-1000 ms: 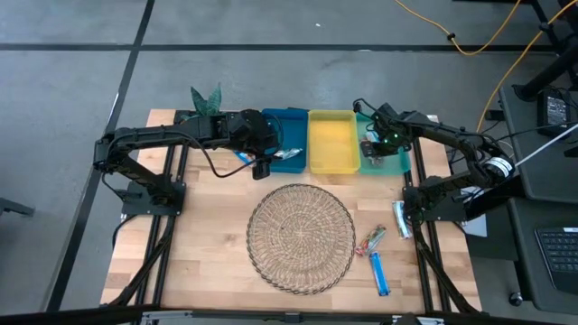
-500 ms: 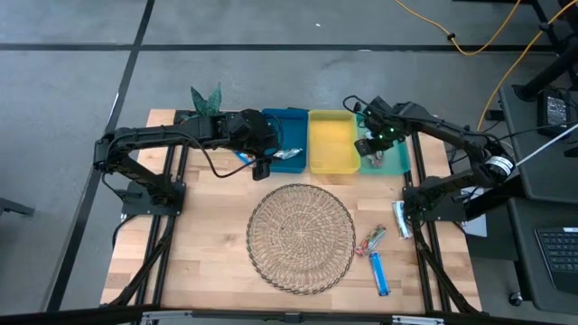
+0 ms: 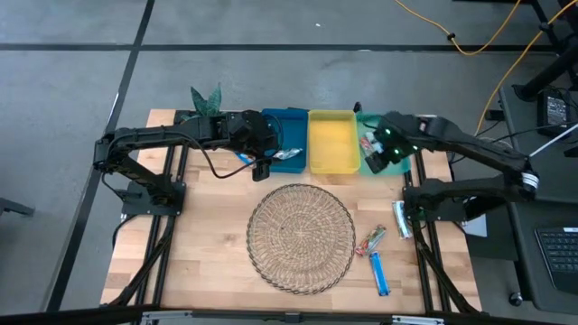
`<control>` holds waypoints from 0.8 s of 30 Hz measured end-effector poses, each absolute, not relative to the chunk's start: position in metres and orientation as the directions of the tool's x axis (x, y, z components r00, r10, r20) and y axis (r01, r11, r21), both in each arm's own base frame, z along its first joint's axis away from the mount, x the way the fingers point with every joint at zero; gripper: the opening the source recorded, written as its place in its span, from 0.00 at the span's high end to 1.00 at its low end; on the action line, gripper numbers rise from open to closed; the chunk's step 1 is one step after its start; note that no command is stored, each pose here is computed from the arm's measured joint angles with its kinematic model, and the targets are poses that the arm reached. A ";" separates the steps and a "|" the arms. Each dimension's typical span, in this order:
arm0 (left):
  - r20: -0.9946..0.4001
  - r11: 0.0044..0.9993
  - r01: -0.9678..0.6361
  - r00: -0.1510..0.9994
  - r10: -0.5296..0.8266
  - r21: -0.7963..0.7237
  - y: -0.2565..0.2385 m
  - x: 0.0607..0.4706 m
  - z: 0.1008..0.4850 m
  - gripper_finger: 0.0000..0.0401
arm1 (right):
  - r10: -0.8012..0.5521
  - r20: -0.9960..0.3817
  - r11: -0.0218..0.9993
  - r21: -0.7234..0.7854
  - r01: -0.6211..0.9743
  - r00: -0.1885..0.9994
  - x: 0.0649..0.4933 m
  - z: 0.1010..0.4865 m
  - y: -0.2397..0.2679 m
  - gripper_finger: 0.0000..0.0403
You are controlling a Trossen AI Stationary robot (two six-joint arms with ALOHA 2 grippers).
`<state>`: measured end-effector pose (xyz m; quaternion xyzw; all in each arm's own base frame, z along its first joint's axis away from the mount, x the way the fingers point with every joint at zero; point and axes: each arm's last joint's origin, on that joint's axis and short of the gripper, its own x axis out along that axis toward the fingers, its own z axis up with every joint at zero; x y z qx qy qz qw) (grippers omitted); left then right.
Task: Pick and place Granola Bars by type
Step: Put the red granola bar into the green bin
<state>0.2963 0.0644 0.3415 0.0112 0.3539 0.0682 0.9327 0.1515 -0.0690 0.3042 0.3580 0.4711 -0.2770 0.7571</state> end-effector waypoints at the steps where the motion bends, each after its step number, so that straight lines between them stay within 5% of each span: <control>1: -0.659 0.991 -0.118 0.740 0.135 0.070 0.064 0.296 0.341 0.57 | -0.073 -0.903 0.604 0.298 0.739 0.423 0.149 0.308 -0.062 0.58; 11: -0.659 0.991 -0.118 0.740 0.135 0.071 0.064 0.296 0.341 0.57 | 0.205 -0.794 0.808 0.467 0.359 0.572 0.135 0.328 -0.001 0.58; 24: -0.659 0.989 -0.128 0.737 0.149 0.080 0.065 0.296 0.341 0.57 | 0.326 -0.818 0.932 0.362 -0.015 0.475 0.140 0.323 0.049 0.58</control>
